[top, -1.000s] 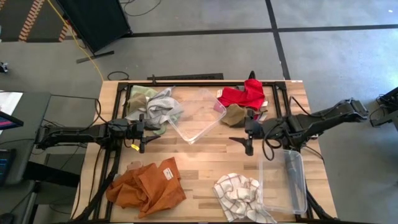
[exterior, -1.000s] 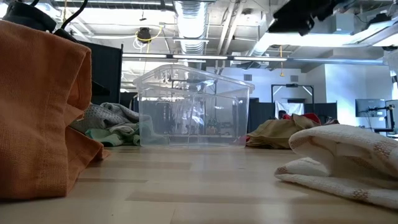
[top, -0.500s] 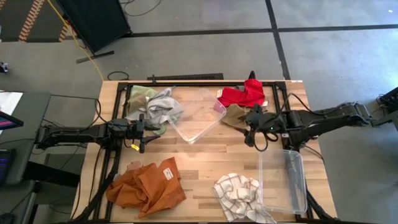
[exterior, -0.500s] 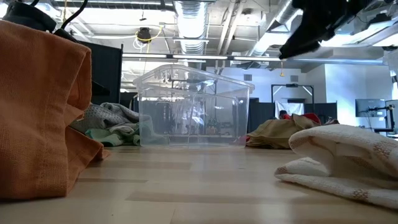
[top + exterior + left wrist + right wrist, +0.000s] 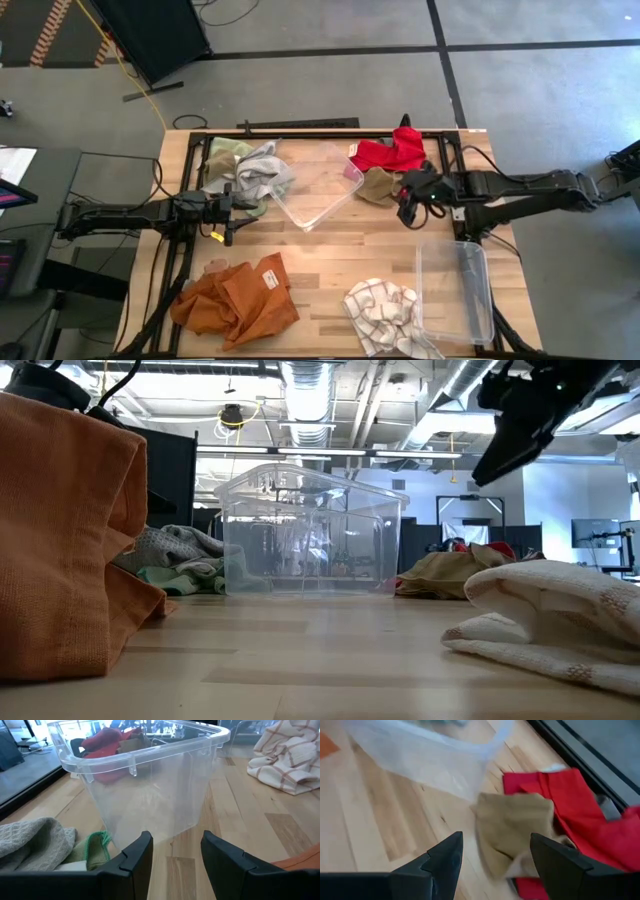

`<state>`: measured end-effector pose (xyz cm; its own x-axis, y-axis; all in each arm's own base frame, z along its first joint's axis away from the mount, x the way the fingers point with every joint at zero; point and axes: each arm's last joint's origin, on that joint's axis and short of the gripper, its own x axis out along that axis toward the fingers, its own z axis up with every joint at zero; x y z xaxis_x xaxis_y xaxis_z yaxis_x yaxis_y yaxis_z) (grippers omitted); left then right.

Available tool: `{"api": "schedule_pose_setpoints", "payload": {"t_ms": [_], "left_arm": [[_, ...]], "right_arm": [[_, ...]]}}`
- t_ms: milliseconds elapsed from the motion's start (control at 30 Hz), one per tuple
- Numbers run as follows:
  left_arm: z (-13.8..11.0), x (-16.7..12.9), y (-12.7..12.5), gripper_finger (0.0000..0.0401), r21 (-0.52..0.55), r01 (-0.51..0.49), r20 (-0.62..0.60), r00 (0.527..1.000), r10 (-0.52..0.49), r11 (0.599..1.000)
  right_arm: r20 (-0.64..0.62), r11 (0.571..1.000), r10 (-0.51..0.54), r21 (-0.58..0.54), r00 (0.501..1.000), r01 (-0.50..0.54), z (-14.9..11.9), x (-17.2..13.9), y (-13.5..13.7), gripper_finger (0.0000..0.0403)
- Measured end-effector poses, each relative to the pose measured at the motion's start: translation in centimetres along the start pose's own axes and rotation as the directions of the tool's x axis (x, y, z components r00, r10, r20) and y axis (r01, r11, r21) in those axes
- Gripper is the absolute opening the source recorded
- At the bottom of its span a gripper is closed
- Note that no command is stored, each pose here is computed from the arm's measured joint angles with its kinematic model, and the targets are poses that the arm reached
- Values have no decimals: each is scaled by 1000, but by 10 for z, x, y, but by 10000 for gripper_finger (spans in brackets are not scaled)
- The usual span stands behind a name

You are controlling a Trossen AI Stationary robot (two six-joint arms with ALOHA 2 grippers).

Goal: Sort towels by color in basket
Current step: Put the red towel into the top transparent bin

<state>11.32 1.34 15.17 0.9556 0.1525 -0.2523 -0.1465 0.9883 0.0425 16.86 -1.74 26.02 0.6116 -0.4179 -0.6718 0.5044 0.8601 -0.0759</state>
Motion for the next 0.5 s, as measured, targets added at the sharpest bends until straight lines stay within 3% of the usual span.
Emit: {"api": "schedule_pose_setpoints", "payload": {"t_ms": [300,500], "left_arm": [[0,0,0,160,0,0,0,1000,0,1000],[0,0,0,160,0,0,0,1000,0,1000]], "right_arm": [[-77,992,-90,79,993,96,-5,4,-15,260],[-64,990,-93,102,994,99,-3,5,-16,260]]}}
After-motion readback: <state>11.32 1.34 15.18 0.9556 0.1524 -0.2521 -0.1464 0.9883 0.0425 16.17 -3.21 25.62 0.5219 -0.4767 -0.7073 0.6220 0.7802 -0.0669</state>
